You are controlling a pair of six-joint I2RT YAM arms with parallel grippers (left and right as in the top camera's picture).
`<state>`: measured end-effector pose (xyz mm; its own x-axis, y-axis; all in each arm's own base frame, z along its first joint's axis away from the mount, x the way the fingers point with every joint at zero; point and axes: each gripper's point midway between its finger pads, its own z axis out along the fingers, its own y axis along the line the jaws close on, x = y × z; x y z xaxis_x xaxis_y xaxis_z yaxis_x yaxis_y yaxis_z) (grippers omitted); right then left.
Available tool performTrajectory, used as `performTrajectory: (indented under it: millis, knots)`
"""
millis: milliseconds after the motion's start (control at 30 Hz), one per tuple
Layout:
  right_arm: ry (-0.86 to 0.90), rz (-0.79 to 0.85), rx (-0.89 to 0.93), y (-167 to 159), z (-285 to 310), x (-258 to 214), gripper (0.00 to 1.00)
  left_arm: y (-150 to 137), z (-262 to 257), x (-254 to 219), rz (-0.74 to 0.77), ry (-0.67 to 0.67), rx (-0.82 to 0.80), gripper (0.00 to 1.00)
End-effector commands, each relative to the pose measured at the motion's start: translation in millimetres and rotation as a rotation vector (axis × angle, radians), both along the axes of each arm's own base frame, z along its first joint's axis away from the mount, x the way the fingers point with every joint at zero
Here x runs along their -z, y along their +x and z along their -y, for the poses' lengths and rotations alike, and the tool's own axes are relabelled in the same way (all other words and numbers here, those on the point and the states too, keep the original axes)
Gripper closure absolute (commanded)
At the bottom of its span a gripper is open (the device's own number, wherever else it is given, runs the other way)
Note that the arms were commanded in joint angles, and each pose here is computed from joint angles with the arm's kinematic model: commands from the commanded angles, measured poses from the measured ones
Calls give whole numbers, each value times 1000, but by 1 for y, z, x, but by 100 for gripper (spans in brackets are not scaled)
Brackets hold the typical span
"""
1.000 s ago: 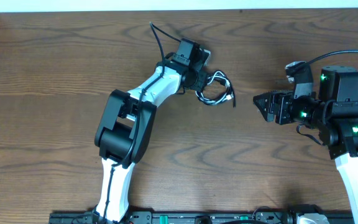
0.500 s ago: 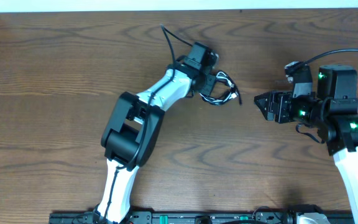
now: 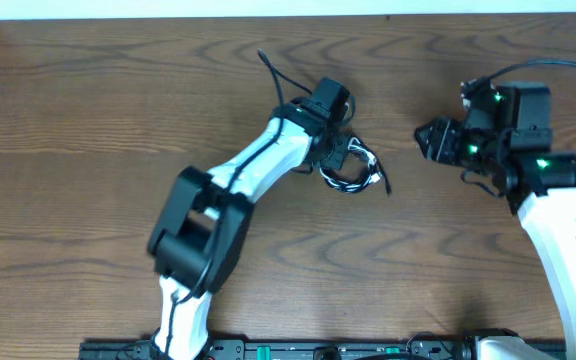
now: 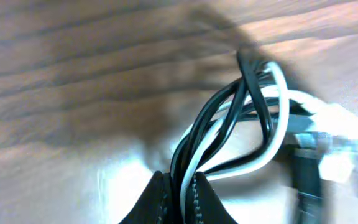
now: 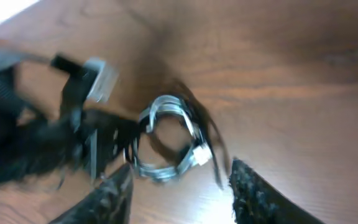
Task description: Untangle cables
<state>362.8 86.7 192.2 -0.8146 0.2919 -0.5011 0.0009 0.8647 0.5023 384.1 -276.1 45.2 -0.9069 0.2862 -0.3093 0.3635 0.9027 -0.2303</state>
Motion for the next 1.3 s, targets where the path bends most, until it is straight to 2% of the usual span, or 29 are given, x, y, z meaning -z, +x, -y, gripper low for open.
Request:
performTrajectory:
  millis: [0, 267, 467, 800, 1067, 1167, 1267]
  knots:
    - [156, -34, 2, 9, -21, -6, 56, -6, 15, -67, 53, -153, 32, 93]
    - [272, -79, 2, 21, -47, 1, 60, -26, 10, -76, -7, -159, 43, 93]
    - [291, -135, -3, 17, -65, 11, 59, -26, 10, -76, -11, -158, 42, 93]
    - [281, -322, 4, 6, -85, 61, 62, -26, 10, -76, -12, -158, 41, 93]
    - [275, -330, -38, 14, -104, 83, 64, -27, 9, -76, -14, -156, 41, 93]
    - [265, -344, -49, 12, -110, 91, 71, -27, 9, -76, -14, -156, 41, 93]
    - [242, -358, -36, 11, -108, 98, 87, -27, 9, -76, -14, -156, 40, 93]
